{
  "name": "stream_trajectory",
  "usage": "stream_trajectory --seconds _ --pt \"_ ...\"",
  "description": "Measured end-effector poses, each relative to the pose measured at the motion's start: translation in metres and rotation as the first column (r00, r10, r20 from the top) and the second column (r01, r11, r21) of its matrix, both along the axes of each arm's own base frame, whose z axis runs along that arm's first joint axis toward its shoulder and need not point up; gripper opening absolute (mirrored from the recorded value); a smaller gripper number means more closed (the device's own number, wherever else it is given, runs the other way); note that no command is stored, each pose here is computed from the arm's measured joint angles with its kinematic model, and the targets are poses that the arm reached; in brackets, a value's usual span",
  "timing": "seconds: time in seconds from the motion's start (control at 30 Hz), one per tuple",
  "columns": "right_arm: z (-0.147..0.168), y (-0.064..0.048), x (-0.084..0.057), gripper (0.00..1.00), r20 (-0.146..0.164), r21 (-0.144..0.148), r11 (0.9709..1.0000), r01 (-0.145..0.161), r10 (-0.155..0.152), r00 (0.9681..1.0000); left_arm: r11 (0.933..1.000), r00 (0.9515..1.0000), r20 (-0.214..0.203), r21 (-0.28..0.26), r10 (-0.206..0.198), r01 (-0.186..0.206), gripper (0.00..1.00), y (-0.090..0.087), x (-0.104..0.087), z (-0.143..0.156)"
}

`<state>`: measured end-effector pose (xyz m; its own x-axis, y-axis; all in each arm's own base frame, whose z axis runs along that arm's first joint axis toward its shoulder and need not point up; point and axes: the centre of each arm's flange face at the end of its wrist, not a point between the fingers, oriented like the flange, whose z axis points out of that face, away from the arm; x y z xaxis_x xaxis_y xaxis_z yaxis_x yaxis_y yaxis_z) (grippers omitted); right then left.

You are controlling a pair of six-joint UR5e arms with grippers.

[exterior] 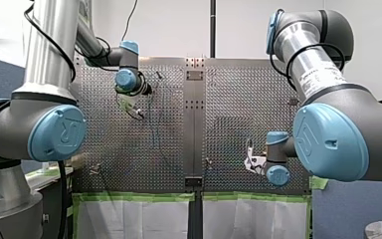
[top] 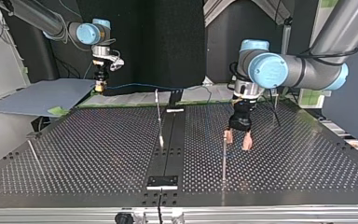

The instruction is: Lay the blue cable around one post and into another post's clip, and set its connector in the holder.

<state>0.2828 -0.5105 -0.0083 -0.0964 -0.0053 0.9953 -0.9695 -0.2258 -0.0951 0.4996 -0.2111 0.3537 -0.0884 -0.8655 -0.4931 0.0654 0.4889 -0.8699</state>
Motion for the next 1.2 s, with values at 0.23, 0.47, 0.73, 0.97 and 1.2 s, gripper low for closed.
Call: stream_trajectory --seconds 0.23,0.47,0.73,0.97,1.2 --pt "0.0 0.0 0.001 0.0 0.0 0.0 1.0 -0.002 0.002 1.0 0.9968 0.9998 0.012 -0.078 -0.017 0.018 1.0 0.001 -0.006 0.011" --pt "0.0 0.001 0.002 0.0 0.0 -0.001 1.0 -0.003 0.003 1.0 0.9892 0.9993 0.003 -0.141 -0.038 0.038 1.0 0.001 -0.013 -0.005" --pt "0.0 0.001 0.003 0.0 0.0 -0.001 1.0 -0.005 0.005 1.0 0.9717 0.9977 0.035 -0.227 -0.058 0.064 1.0 0.004 -0.014 -0.017" --pt "0.0 0.002 0.004 0.0 -0.001 -0.003 1.0 -0.007 0.007 1.0 0.9489 0.9939 0.086 -0.302 -0.069 0.092 1.0 0.005 -0.01 -0.015" --pt "0.0 0.002 0.005 0.0 -0.002 -0.004 0.9999 -0.009 0.009 1.0 0.9244 0.996 0.082 -0.376 -0.035 0.063 1.0 0.012 -0.008 -0.012"
